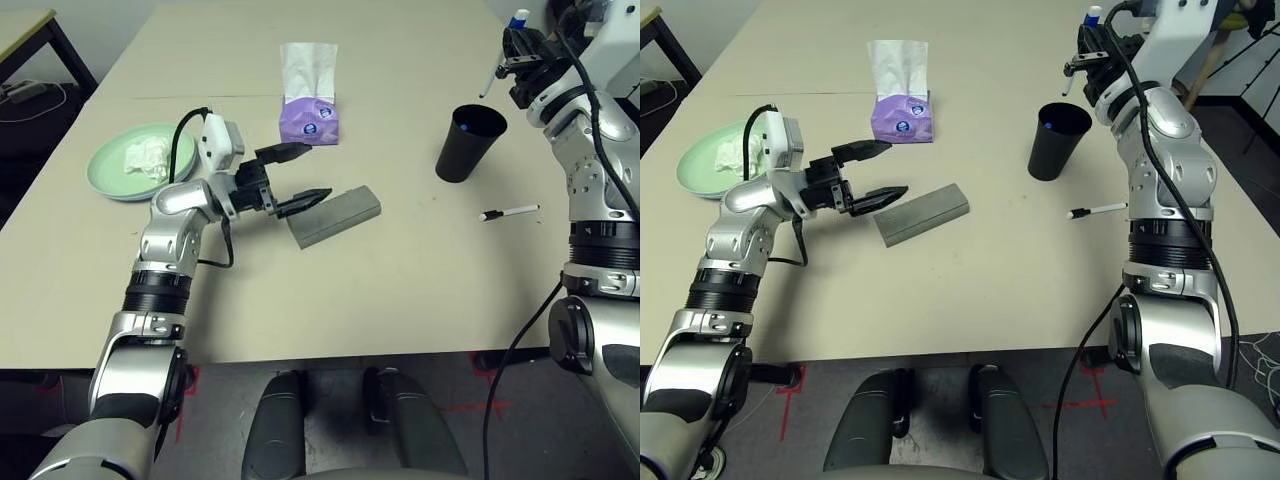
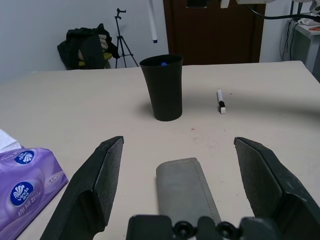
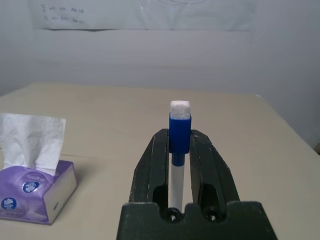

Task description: Organize and tidy the items on the table.

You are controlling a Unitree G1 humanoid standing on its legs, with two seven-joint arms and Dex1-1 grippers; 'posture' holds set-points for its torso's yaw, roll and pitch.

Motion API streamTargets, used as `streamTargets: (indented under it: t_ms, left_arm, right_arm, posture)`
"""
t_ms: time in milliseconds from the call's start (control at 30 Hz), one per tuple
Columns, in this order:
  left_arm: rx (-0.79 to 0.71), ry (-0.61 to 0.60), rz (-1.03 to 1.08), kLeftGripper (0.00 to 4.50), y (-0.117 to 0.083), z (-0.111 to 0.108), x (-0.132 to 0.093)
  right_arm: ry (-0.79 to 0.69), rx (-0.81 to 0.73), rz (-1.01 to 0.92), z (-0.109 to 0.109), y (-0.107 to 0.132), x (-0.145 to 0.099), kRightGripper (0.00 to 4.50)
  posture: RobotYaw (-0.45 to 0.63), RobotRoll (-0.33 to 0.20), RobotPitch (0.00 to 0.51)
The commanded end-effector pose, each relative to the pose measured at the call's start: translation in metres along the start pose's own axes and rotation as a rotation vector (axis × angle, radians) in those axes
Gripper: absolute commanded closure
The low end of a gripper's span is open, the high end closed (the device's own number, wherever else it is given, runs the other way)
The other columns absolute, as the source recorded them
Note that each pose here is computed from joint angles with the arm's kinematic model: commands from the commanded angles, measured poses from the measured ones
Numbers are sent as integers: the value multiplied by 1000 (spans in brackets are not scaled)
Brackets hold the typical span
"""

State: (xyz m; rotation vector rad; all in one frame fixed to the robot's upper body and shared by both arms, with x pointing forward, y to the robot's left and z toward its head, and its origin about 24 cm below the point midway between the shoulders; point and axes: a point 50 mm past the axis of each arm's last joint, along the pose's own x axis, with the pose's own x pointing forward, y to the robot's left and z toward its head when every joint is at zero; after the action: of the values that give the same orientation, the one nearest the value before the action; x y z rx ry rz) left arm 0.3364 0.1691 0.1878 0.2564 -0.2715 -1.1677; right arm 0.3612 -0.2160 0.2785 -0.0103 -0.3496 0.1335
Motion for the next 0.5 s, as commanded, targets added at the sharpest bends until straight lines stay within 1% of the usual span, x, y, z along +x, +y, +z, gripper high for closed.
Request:
streamTargets:
  t_ms: [33, 333, 400, 433, 500]
  left_arm:
    - [-24, 17, 20, 0, 0, -6, -5]
    - [-31, 28, 24, 0, -1, -8, -7]
    - [-33, 31, 21, 0, -2, -8, -7]
    - [-33, 33, 20, 0, -2, -8, -7]
    - [-35, 33, 20, 0, -2, -8, -8]
  right_arm:
    - [23, -6, -25, -4, -3, -4, 4078]
    - [53, -7, -35, -10, -3, -5, 4078]
    - [59, -6, -39, -11, -3, -5, 3308]
    - [60, -8, -37, -11, -3, -5, 3031]
    - [60, -11, -36, -11, -3, -5, 2226]
  posture:
    - [32, 0, 149]
    - [31, 0, 153]
    - [31, 0, 153]
    - [31, 0, 153]
    - [30, 0, 153]
